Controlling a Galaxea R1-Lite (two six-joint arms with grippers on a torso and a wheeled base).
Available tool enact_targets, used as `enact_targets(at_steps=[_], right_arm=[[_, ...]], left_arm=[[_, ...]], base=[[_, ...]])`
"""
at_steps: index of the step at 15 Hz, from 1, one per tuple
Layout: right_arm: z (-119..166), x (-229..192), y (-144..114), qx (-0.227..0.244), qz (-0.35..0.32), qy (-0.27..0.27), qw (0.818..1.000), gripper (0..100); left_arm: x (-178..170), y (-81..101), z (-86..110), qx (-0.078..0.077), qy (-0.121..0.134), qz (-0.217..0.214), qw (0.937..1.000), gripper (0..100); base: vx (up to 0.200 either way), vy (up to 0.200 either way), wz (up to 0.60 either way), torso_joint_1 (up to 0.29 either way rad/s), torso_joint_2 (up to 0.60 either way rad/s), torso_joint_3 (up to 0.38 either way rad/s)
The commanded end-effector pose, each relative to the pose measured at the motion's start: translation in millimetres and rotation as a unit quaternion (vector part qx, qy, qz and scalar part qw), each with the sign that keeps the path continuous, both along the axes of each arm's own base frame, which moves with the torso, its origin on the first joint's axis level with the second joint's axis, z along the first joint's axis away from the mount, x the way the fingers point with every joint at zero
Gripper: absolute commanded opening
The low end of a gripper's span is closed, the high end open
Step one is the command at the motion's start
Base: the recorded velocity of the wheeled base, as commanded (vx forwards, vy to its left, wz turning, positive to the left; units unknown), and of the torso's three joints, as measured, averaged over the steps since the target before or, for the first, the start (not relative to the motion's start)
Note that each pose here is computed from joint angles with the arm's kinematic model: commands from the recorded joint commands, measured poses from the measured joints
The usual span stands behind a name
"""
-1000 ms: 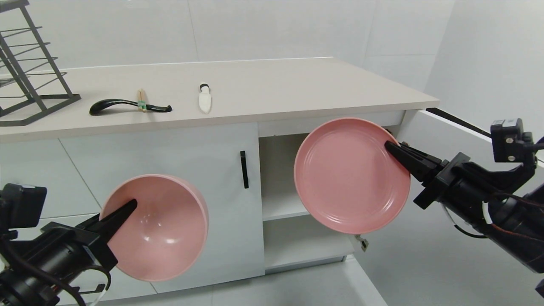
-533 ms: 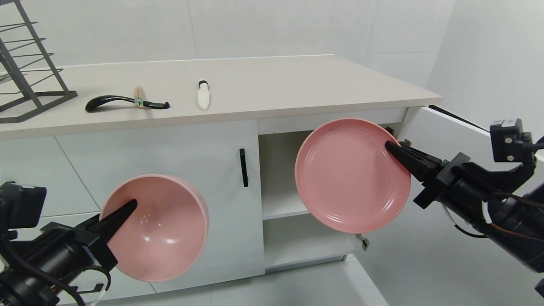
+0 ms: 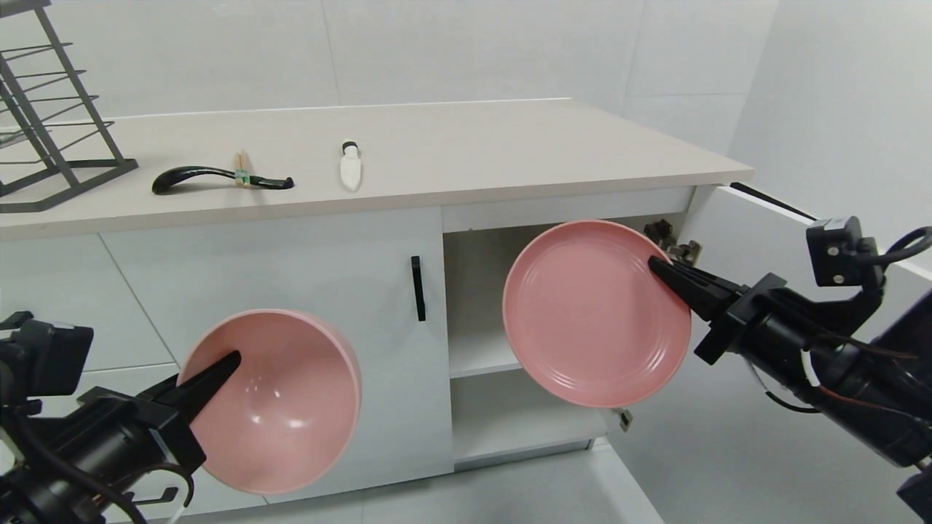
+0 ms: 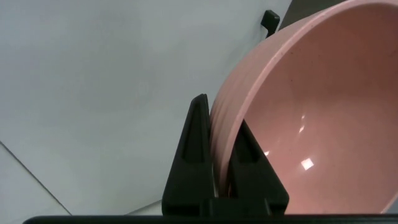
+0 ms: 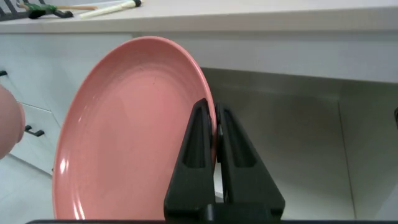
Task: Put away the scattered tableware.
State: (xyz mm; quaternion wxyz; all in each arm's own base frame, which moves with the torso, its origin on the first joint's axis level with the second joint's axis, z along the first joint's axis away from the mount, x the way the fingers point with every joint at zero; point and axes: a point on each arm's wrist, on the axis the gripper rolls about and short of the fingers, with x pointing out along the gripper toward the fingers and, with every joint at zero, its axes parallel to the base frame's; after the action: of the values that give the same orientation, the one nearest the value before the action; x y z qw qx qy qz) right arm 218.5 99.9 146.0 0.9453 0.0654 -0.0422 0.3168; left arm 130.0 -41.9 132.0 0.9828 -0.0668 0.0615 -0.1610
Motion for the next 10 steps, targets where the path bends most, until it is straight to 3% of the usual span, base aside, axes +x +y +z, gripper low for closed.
enact_targets(at_steps=[1,3,5,10], right_arm=[[-12.8,7.7,1.4,-0.010,-0.003,0.024,1.000,0],[-14.4,8.6,1.4,-0.011,-0.004,0.027,1.000,0],[-14.7,8.8,1.5,-0.011,-0.004,0.027,1.000,0],[-23.5,12.5,3.0,-0.019,-0.004,0.043,0.999,0]], left_arm=[[-1.3,-0.2,-2.3,0.004,0.012,-0.003,0.9999,0],[-5.7,-3.4,-3.5,0.007,0.020,-0.019,0.9996,0],[-9.6,-8.2,-3.1,0.006,0.021,-0.042,0.9989,0],[-10.1,-8.6,-4.5,0.010,0.027,-0.044,0.9986,0]], base=[[0.200,0.000,0.00,0.002,0.00,0.012],[0.200,0.000,0.00,0.002,0.00,0.007],[0.000,0.000,0.00,0.000,0.00,0.000],[0.000,0.000,0.00,0.000,0.00,0.000]])
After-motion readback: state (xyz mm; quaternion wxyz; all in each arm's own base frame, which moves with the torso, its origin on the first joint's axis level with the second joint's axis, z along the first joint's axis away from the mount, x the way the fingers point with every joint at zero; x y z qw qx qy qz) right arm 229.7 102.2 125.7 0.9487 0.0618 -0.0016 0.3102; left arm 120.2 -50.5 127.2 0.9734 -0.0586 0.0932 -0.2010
